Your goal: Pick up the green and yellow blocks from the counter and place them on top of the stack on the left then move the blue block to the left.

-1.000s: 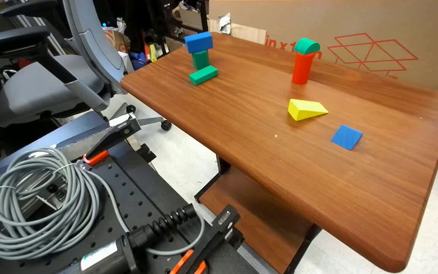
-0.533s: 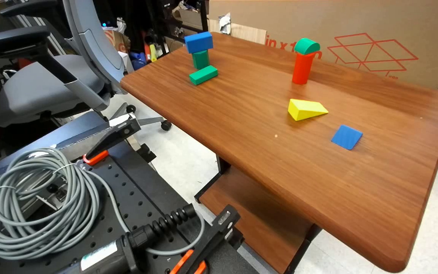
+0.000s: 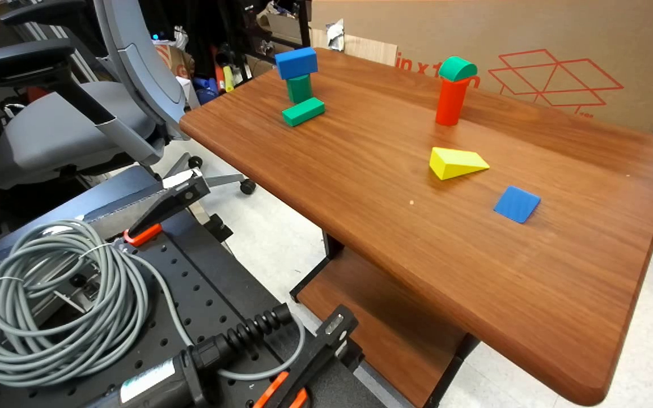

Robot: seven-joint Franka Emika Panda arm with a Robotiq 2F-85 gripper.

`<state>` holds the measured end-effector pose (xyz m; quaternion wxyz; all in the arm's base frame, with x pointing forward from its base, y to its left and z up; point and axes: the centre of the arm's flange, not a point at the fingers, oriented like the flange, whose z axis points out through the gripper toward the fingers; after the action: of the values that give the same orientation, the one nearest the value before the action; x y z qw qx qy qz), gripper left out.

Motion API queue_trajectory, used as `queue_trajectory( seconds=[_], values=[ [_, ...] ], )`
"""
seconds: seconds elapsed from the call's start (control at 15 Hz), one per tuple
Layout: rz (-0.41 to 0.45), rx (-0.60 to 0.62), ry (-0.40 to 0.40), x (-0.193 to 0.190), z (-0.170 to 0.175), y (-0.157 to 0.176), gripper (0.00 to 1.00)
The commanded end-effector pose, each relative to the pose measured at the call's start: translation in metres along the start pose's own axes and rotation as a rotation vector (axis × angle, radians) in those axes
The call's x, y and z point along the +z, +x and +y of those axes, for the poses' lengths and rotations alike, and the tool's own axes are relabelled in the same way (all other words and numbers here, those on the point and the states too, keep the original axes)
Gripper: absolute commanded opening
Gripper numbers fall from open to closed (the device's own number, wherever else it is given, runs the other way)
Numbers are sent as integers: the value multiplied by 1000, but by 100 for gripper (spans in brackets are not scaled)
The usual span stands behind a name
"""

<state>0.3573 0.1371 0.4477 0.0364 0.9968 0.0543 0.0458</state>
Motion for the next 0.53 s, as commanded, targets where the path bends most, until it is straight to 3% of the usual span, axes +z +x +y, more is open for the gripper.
queue_trajectory(
  seconds=[0.0, 0.2, 0.47],
  values=[
    [-101, -12, 14, 44, 1, 26, 100],
    [-205, -6, 35, 101, 5, 50, 100],
    [-276, 44, 53, 177, 20, 79, 100]
  ],
)
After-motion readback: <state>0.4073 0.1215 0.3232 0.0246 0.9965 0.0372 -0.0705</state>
